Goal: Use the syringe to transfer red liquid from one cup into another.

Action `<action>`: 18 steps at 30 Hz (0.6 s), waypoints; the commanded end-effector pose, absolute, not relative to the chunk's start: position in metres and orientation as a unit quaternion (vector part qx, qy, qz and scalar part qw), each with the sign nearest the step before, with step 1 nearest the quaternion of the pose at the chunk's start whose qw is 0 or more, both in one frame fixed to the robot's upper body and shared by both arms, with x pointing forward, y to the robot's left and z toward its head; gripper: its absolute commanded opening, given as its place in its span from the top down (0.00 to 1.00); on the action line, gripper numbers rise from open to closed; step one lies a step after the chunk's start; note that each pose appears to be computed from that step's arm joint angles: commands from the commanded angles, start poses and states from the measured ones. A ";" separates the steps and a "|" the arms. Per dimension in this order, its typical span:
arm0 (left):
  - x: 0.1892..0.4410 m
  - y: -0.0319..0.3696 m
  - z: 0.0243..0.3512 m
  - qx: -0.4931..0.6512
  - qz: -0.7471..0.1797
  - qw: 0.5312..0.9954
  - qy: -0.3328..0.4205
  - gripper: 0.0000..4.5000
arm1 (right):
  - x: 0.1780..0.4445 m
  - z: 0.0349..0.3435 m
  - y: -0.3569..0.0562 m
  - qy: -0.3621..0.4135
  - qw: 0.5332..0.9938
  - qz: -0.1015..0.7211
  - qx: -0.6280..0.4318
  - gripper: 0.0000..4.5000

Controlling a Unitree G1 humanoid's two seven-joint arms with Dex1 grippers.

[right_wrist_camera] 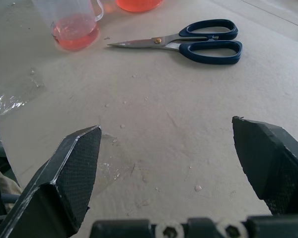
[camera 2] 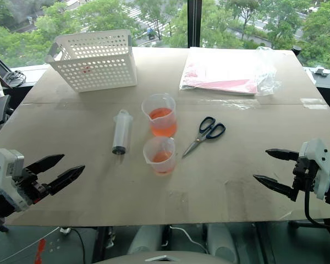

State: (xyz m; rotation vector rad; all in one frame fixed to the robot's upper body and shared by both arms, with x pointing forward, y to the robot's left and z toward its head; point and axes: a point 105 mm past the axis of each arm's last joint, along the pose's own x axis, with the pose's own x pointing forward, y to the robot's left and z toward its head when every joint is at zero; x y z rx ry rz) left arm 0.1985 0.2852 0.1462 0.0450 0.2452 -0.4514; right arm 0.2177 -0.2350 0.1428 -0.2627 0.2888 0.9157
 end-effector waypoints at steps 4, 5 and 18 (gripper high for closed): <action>0.212 0.256 0.178 0.029 -0.273 0.959 0.064 0.01 | 0.238 0.169 -0.191 0.082 0.889 0.444 -0.081 0.00; 0.212 0.252 0.181 0.027 -0.281 0.957 0.062 0.01 | 0.241 0.167 -0.189 0.097 0.891 0.434 -0.092 0.00; 0.209 0.205 0.209 0.052 -0.376 0.924 0.048 0.01 | 0.288 0.168 -0.140 0.194 0.903 0.380 -0.051 0.00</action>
